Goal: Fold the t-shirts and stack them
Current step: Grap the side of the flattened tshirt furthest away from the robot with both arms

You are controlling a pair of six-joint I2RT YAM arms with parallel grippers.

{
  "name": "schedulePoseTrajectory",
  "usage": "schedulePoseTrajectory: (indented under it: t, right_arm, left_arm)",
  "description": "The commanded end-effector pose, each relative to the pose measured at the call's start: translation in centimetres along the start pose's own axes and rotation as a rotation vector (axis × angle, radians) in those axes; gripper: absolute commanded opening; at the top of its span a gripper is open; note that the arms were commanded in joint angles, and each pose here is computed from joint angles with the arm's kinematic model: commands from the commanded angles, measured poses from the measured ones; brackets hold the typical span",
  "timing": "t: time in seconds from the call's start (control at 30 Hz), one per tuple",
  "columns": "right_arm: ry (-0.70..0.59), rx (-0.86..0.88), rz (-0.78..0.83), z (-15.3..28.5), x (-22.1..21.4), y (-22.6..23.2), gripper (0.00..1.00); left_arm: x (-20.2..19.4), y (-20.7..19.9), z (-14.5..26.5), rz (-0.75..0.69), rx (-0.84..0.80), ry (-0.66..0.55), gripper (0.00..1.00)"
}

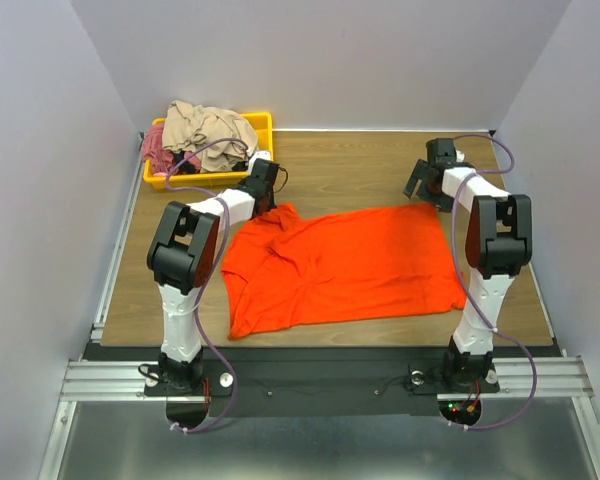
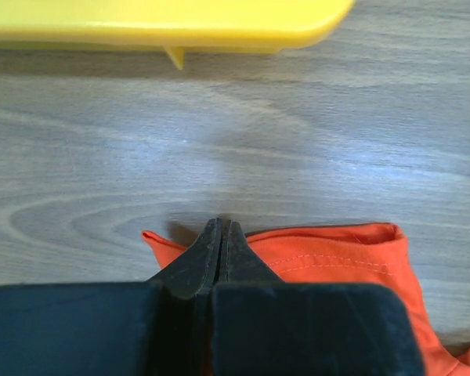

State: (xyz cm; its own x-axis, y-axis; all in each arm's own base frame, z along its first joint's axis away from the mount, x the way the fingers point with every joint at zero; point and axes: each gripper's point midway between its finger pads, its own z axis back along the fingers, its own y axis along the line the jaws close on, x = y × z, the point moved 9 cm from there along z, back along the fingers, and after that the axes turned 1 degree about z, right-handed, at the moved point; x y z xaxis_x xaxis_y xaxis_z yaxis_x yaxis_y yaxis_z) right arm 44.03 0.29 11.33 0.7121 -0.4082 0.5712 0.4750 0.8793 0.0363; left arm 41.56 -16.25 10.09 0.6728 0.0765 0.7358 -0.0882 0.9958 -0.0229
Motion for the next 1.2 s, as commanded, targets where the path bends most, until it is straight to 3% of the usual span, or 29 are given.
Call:
schedulePoseTrajectory:
  t: [0.0,0.27,0.67,0.9,0.97,1.1,1.17]
  right_arm:
    - [-0.028,-0.042,0.022,-0.9,0.8,0.3,1.00]
    - [0.005,-0.082,0.033,-3.1,-0.1,0.3,0.99]
    - [0.010,-0.125,0.064,-2.8,-0.6,-0.5,0.83]
    - [0.001,-0.132,0.070,-2.1,-0.6,-0.8,0.52]
    - [-0.001,-0.139,0.071,-2.0,-0.6,-0.9,0.48]
    - [-0.012,-0.141,0.078,-1.6,-0.3,-1.0,0.24]
    - [-0.015,-0.134,0.087,-1.3,-0.2,-1.0,0.17]
  left_arm:
    - [5.2,-1.9,2.9,-0.040,-0.071,-0.165,0.00]
    - [6.0,-2.1,2.4,-0.104,-0.058,-0.179,0.00]
    - [5.2,-1.8,3.0,-0.105,-0.037,-0.164,0.00]
    - [4.6,-2.0,4.0,-0.093,-0.043,-0.167,0.00]
    - [4.4,-1.9,4.1,-0.091,-0.042,-0.166,0.00]
    - [4.0,-1.9,4.5,-0.093,-0.036,-0.164,0.00]
    - [3.9,-2.0,4.7,-0.092,-0.042,-0.165,0.00]
